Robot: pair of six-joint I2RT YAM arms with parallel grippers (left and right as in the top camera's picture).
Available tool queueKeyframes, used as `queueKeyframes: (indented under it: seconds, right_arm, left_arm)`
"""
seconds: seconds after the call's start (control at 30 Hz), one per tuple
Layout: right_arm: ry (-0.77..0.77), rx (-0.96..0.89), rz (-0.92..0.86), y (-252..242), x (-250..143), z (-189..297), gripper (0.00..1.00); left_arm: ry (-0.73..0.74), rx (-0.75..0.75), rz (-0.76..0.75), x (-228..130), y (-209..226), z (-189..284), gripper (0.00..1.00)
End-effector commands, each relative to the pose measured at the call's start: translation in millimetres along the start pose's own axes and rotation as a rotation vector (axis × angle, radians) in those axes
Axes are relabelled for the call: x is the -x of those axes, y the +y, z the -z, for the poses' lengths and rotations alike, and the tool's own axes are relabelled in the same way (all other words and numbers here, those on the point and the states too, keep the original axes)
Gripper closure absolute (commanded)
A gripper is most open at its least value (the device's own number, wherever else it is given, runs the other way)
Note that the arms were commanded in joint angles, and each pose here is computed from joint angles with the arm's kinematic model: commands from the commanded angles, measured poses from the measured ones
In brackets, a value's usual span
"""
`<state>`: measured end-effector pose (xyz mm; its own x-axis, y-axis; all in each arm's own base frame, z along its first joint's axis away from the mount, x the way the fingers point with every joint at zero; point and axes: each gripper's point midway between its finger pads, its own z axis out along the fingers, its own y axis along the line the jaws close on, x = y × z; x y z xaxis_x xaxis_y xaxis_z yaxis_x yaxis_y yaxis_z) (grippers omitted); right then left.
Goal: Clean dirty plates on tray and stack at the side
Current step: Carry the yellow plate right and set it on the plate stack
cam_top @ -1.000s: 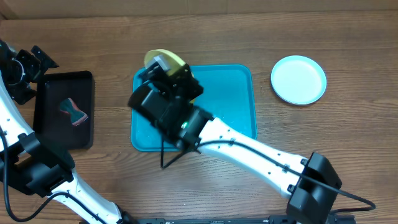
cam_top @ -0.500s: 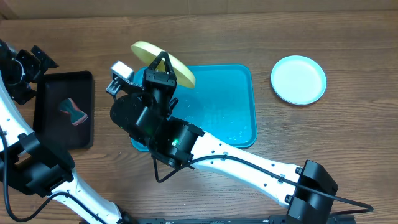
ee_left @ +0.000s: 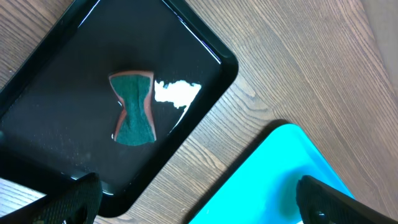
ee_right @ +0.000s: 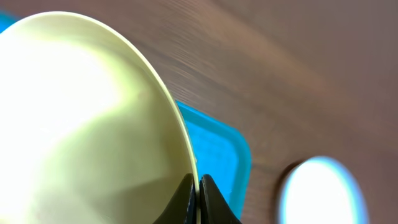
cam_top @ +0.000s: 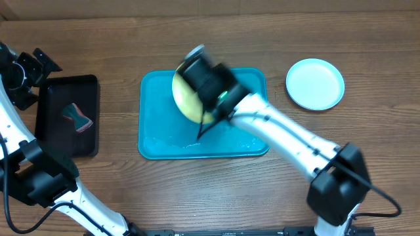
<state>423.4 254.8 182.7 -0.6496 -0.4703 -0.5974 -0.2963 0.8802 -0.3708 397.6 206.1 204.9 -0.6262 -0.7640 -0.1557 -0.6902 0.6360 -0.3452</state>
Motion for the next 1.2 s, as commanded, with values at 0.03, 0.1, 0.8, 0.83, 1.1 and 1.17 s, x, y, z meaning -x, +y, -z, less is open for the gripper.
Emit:
queueKeyframes:
  seconds: [0.03, 0.1, 0.8, 0.83, 1.1, 1.17]
  right_arm:
    - [0.03, 0.244, -0.5, -67, 9, 6, 0.96]
    - [0.092, 0.263, -0.579, -101, -9, -6, 0.96]
    - [0.354, 0.016, -1.119, -285, -231, -89, 0.62]
    - [0.348, 0.025, -1.12, -284, -230, -90, 0.43]
    - [0.308, 0.17, -1.058, -262, -202, -82, 0.0]
    - [0.3, 0.17, -1.053, -262, -197, -71, 0.0]
  left_arm:
    - [-0.012, -0.017, -0.01, -1, -8, 6, 0.0]
    - [-0.012, -0.017, -0.01, -1, -8, 6, 0.0]
    - [-0.013, -0.017, -0.01, -1, -7, 6, 0.0]
    - [-0.013, -0.017, -0.01, -1, -7, 6, 0.0]
    - [-0.013, -0.017, -0.01, -1, -7, 6, 0.0]
    - [-0.013, -0.017, -0.01, -1, -7, 6, 0.0]
